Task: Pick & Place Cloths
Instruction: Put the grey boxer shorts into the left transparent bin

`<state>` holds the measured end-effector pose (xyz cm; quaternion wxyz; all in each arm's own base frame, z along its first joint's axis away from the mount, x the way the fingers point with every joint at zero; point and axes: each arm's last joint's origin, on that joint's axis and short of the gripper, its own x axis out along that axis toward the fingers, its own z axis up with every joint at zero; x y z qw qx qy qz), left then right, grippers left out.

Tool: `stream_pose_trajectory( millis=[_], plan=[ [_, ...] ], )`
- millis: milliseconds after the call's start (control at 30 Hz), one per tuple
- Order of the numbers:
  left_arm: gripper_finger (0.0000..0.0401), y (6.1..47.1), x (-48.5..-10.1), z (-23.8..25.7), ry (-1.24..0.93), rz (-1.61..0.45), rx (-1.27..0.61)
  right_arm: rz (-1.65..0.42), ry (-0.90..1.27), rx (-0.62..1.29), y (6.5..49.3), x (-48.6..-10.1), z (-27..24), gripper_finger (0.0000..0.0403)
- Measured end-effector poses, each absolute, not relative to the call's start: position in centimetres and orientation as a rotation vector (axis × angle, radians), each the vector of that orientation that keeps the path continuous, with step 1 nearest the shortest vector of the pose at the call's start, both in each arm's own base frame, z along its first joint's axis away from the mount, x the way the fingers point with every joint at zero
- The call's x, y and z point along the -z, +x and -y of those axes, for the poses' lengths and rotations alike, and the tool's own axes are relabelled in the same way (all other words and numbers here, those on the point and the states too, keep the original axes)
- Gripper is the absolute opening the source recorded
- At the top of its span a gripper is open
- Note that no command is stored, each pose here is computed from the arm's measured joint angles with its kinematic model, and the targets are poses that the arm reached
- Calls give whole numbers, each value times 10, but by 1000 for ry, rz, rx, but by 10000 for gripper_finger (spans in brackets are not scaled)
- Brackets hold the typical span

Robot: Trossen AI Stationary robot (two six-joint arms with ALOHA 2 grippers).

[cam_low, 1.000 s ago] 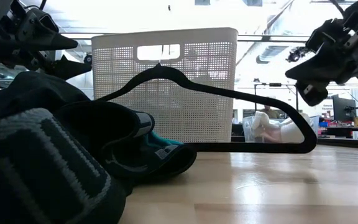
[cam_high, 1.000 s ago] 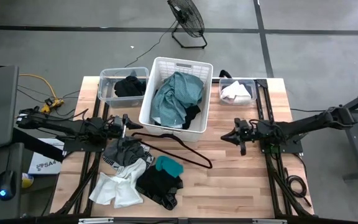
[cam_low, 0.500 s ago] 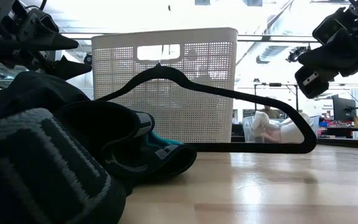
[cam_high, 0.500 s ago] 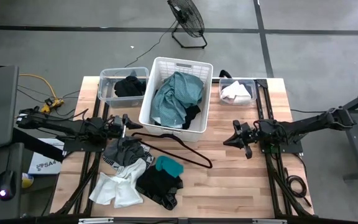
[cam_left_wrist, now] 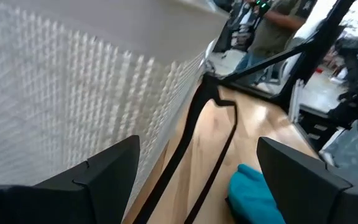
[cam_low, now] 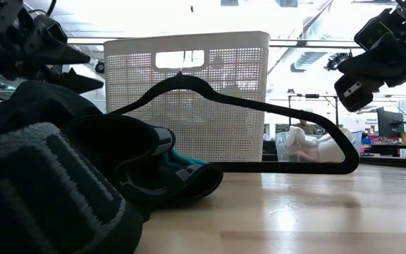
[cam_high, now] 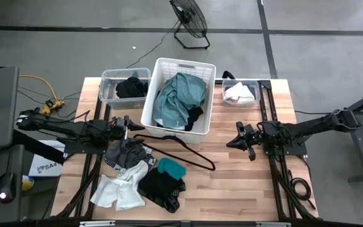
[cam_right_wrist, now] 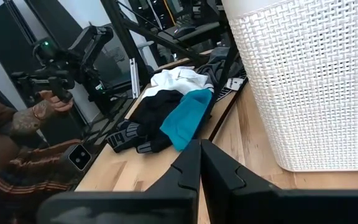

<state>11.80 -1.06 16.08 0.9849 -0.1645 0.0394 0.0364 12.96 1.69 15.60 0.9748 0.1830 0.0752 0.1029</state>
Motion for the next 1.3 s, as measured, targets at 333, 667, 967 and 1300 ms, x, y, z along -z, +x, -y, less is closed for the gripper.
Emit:
stream_pose_trajectory(
  millis=[333, 667, 967, 1300],
  plan=[
    [319, 118, -158, 11, -401, -109, -75, -152, 369, -207, 130, -156, -17, 3],
    [319, 117, -177, 11, -408, -224, -102, -153, 369, -207, 130, -156, -17, 3],
    [319, 105, -210, 9, -365, -381, -153, -156, 369, -207, 130, -155, -17, 3],
    [319, 90, -212, 7, -565, -648, -296, -156, 369, -207, 130, -155, -17, 3]
  ],
)
